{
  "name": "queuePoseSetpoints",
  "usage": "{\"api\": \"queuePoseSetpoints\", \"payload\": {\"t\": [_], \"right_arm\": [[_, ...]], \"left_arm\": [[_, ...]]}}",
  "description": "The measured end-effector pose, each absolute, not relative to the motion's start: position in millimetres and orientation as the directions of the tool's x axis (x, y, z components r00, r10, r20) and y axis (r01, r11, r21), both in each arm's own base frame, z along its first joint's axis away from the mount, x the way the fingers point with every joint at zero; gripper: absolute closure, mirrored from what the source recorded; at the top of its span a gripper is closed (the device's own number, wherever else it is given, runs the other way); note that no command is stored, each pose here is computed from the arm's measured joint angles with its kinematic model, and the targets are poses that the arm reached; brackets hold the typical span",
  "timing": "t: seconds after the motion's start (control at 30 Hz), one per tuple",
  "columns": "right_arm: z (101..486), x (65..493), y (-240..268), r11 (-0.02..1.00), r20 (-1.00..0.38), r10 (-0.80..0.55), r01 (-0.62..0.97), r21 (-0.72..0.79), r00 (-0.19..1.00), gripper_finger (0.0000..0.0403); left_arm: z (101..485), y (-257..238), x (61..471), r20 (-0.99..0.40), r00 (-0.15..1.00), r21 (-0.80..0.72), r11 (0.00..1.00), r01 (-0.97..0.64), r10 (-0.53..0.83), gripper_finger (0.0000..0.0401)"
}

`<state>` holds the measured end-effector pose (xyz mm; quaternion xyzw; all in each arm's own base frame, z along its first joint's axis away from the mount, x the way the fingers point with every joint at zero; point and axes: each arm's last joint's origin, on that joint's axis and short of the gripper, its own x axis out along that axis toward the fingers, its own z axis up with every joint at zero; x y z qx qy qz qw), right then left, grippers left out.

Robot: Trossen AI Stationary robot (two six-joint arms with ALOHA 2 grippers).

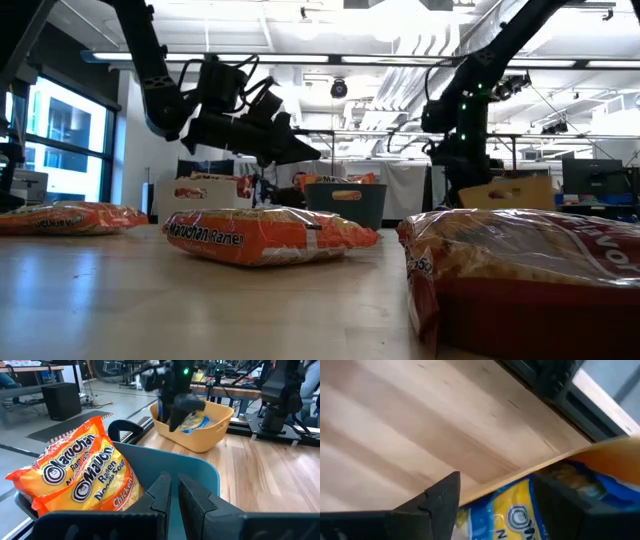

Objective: Sort Maruchan noodles
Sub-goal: Adjust the blue noodle pack into the yellow bin

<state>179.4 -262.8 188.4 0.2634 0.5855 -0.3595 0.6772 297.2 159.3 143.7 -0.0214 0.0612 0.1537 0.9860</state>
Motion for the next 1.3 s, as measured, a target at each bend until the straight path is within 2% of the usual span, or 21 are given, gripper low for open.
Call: {"api": "queuePoseSetpoints", "payload": {"t": [0.07,0.13,0.27,0.37,0.5,0.57,0.73,1.0,1.3], "right_arm": [[197,179,-260,0.617,-0.979,-0.171,0.787,-0.018,0.112,0.0178],[204,176,-254,0.617,-0.982,-0.154,0.787,-0.011,0.107,0.0178],[206,169,-249,0.576,-0.984,-0.178,0.809,-0.120,-0.019,0.0198],[201,171,-253,0.573,-0.979,-0.199,0.806,-0.146,-0.037,0.0249],[186,178,-259,0.598,-0.984,-0.176,0.791,-0.130,-0.028,0.0359],[179,179,-264,0.592,-0.980,-0.193,0.790,-0.161,-0.055,0.0390],[170,186,-270,0.616,-0.975,-0.220,0.773,-0.150,-0.014,0.0372],[173,216,-262,0.775,-0.952,-0.281,0.613,-0.152,0.120,0.0400],[173,244,-238,0.891,-0.952,-0.211,0.445,-0.094,0.223,0.0402]], "left_arm": [[144,159,297,-0.127,0.945,-0.024,0.952,-0.306,0.300,0.0381],[144,159,297,-0.127,0.945,-0.025,0.952,-0.306,0.300,0.0381],[144,159,298,-0.127,0.946,-0.025,0.952,-0.304,0.298,0.0381],[144,158,298,-0.127,0.947,-0.024,0.953,-0.302,0.296,0.0381],[144,157,298,-0.127,0.947,-0.024,0.954,-0.300,0.294,0.0381],[144,157,298,-0.127,0.947,-0.024,0.954,-0.299,0.294,0.0381],[144,157,298,-0.128,0.947,-0.025,0.954,-0.299,0.294,0.0381],[142,157,298,-0.148,0.945,-0.028,0.954,-0.299,0.291,0.0381],[142,157,298,-0.150,0.945,-0.029,0.954,-0.299,0.291,0.0381]]}}
